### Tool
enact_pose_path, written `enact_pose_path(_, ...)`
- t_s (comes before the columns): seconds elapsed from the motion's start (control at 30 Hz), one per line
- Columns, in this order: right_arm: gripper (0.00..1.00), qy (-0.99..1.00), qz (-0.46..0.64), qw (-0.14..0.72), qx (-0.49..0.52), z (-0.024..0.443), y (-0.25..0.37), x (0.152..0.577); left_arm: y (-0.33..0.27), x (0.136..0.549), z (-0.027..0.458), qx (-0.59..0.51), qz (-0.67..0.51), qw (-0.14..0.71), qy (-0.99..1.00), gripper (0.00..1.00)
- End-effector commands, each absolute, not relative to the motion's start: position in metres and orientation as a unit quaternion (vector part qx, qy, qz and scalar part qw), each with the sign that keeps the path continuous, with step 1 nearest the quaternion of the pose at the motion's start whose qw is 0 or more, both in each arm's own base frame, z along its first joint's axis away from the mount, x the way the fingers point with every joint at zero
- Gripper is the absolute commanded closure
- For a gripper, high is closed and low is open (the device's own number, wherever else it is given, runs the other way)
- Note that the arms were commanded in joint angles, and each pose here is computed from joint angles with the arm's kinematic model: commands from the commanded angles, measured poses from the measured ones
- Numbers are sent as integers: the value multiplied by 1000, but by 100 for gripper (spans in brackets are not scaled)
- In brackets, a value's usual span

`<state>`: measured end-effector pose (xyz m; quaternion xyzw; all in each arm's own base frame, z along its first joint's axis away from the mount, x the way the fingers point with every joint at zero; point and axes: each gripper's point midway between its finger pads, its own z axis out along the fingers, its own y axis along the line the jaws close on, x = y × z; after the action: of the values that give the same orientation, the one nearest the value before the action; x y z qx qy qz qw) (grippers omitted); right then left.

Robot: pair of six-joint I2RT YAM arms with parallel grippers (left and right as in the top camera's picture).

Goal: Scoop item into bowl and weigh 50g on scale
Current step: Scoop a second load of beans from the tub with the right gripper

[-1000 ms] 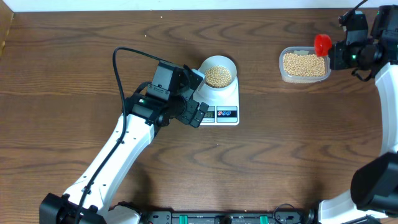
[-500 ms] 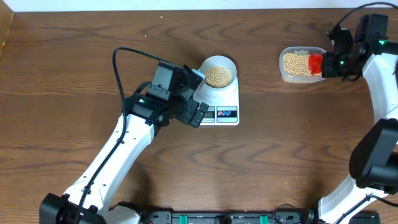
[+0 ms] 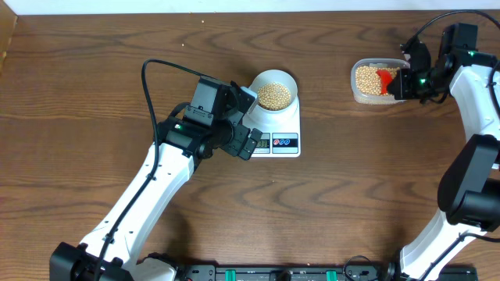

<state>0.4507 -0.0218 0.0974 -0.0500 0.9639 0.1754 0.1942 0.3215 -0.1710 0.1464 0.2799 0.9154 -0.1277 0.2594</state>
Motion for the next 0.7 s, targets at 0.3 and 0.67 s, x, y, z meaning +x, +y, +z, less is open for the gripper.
enact_pose_path(0.3,99,917,328,224,16,120,-24,454,-171,321,146,284,-130,258,914,2)
enact_pose_path(0.67,99,887,381,252,65,137,-63,446,-171,321,146,284,-130,258,914,2)
